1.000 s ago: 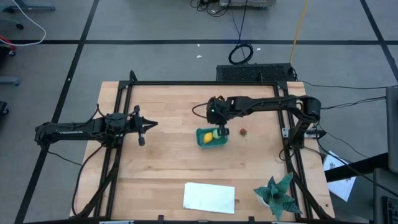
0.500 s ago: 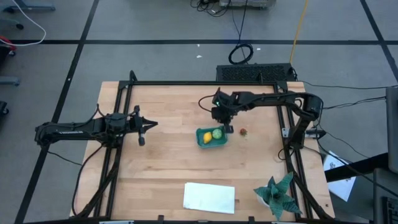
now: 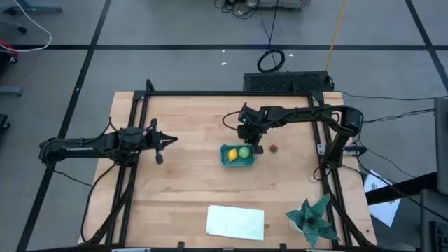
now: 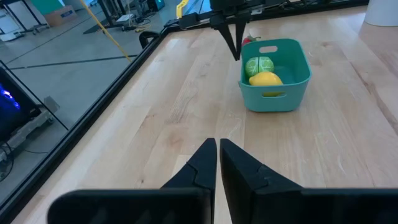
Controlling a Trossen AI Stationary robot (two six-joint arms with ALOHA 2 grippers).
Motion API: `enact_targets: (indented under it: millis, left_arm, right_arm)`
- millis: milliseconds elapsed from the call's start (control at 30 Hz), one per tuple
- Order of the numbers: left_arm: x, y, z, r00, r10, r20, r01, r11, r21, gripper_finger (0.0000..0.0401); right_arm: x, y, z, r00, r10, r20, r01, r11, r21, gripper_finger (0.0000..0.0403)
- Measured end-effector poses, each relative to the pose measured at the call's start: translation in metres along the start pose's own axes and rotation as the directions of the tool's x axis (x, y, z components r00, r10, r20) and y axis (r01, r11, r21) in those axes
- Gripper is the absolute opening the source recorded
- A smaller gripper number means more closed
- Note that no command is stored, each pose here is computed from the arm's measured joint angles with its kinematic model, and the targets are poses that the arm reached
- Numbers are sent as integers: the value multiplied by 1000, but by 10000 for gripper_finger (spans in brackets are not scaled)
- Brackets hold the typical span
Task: Pick and placing Produce into tupperware
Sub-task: Adjust the blue bin
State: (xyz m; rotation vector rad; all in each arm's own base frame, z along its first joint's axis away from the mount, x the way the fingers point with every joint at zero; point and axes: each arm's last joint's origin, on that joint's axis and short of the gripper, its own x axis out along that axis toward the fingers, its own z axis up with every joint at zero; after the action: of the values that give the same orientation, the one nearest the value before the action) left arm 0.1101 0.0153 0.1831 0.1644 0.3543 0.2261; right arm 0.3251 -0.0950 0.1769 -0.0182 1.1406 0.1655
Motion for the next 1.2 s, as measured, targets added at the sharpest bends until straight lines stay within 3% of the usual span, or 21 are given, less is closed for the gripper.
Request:
enact_targets:
  millis: [400, 1200]
  left_arm:
    - [0, 0, 0, 1000, 0, 0, 0, 1000, 0, 26]
    - [0, 0, 0, 1000, 0, 0, 0, 1000, -4, 26]
  right_arm:
    - [0, -3, 4, 998, -65, 22, 65, 998, 11, 0]
    - [1, 6, -1, 998, -28, -50, 29, 999, 27, 0]
